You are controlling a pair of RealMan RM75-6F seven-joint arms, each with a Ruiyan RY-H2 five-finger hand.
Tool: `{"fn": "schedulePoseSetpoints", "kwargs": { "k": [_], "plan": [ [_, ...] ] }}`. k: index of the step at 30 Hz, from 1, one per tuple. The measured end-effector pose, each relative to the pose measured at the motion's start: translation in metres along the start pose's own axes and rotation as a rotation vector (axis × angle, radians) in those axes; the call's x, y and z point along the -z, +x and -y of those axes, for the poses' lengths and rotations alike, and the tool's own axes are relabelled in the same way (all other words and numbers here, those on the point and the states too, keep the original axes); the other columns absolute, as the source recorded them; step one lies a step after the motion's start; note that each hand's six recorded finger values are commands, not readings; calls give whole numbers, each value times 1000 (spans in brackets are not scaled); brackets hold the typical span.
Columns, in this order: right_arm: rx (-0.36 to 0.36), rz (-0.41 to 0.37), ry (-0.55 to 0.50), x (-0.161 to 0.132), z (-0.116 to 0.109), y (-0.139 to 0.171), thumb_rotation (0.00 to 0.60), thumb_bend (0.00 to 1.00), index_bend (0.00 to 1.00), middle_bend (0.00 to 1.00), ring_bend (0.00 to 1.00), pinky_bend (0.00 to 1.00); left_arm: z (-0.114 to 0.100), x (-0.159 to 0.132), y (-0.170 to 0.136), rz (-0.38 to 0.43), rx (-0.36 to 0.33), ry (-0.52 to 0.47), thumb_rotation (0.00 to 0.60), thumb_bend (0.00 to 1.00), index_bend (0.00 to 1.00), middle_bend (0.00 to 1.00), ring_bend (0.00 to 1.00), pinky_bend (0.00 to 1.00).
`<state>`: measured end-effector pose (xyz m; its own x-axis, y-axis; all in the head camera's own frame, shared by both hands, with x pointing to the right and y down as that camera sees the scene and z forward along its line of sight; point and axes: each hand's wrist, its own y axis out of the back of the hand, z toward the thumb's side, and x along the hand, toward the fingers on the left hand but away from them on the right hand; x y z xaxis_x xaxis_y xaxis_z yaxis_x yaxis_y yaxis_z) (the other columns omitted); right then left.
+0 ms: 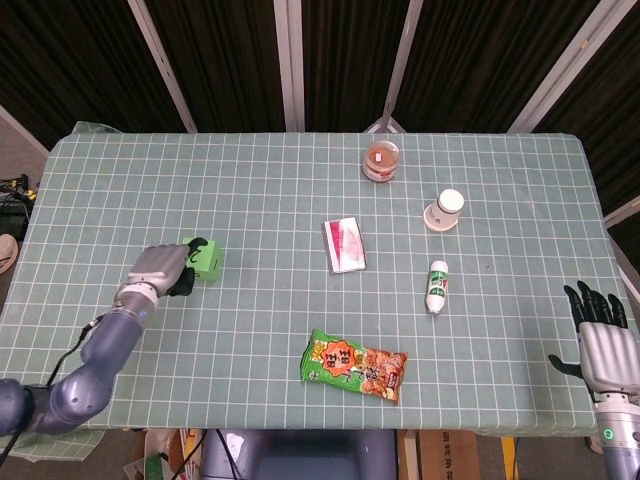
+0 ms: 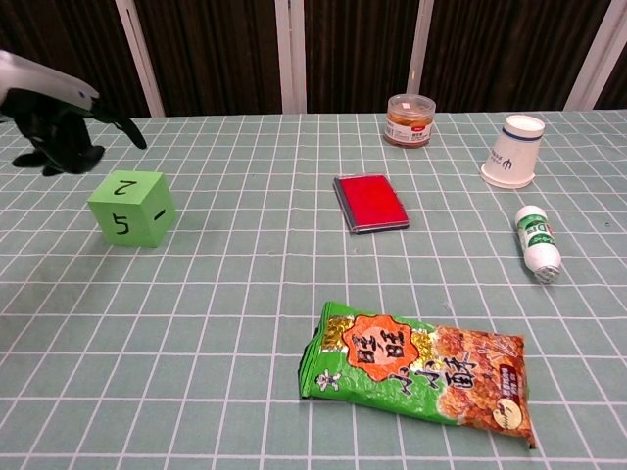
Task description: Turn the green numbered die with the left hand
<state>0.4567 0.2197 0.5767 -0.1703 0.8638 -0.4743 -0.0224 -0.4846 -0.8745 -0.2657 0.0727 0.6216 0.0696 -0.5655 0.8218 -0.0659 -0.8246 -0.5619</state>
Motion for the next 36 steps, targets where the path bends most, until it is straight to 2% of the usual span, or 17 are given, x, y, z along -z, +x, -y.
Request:
{"fn": "schedulePoseSetpoints", "kwargs": {
  "k": [4,10,16,36],
  "plan": [
    [-10,6,4,0,3,-1,600,79,79,31,94,36,8,-8,16,-33,-5,55,600,915,142,853,703,772],
    [-20,7,5,-1,5,-2,600,79,80,31,94,36,18,-16,27,-60,-27,61,600,912,146,853,703,772],
    [-24,16,5,1,5,-2,600,79,80,31,94,36,26,-21,33,-54,-9,60,600,912,157,852,702,772],
    [-37,21,11,2,6,-2,600,79,80,31,94,36,32,-17,39,-71,-7,79,600,907,158,852,702,772]
  ]
}}
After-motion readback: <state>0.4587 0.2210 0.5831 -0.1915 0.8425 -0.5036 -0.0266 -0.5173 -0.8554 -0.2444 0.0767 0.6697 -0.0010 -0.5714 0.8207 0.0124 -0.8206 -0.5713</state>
